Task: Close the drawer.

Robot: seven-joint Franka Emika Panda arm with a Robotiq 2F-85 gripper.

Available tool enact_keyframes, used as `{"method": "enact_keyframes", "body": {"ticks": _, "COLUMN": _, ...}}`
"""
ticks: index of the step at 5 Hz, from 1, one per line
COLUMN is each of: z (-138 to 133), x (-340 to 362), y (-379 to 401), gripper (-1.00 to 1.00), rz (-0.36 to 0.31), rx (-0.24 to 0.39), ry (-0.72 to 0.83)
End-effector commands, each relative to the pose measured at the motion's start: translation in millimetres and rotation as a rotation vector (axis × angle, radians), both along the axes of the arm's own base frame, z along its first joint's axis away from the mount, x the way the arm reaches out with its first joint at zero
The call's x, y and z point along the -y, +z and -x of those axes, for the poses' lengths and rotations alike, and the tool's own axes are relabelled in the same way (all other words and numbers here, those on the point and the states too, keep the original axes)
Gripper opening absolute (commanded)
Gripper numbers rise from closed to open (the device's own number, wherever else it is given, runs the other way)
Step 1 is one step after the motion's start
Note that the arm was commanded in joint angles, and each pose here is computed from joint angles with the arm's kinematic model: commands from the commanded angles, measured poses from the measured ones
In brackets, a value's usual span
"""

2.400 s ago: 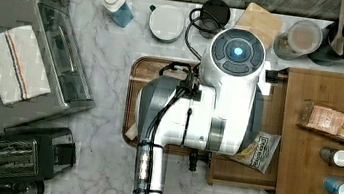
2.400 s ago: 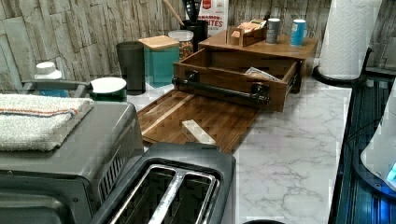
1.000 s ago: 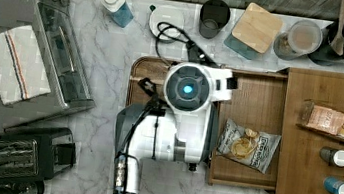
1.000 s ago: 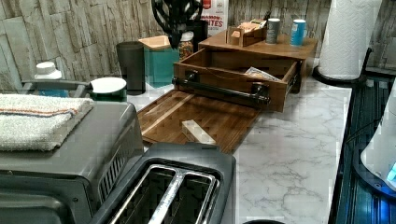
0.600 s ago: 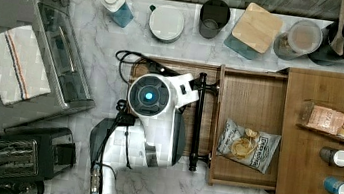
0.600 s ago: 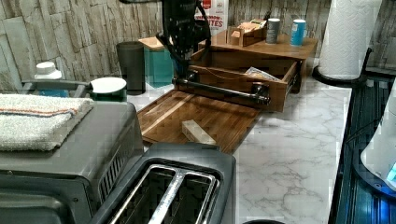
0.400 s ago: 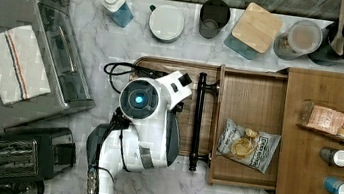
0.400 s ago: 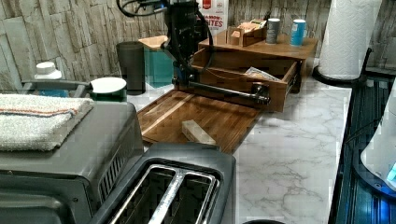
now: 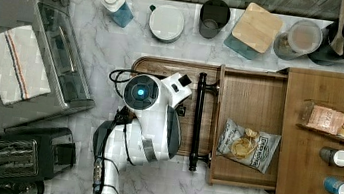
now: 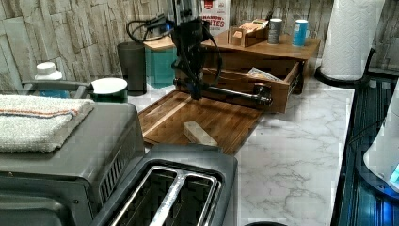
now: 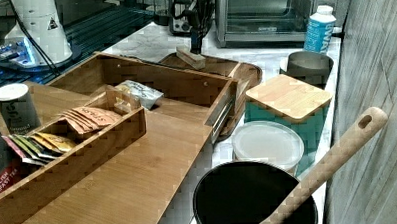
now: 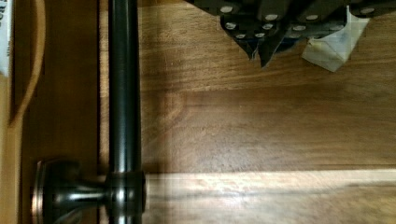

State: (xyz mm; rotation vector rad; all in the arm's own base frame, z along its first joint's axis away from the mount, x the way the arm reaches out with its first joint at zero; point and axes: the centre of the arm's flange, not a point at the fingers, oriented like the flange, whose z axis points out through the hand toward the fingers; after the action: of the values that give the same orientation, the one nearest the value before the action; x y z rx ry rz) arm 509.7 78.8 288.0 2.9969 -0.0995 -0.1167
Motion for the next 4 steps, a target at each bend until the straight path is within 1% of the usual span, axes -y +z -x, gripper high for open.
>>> {"method": "enact_keyframes", "body": {"ticks": 1, "z": -21, "x": 31, "y": 8, "gripper": -1.00, "rz": 0.050, "rx": 0.118, "ry": -0.020}}
{"method": "enact_keyframes", "body": {"ticks": 2, "z": -22, "x": 47, "y": 11, "gripper": -1.00, "rz": 0.034, "rx": 0.094, "ry": -0.001}}
{"method": "enact_keyframes", "body": {"ticks": 3, "z": -26, "x": 74, "y": 10, "gripper": -1.00, "rz": -0.009, "rx": 0.076, "ry": 0.011}}
{"method": "enact_keyframes", "body": {"ticks": 4, "z": -28, "x": 99, "y": 13, "gripper": -1.00, "rz": -0.016, "rx": 0.070, "ry": 0.025}}
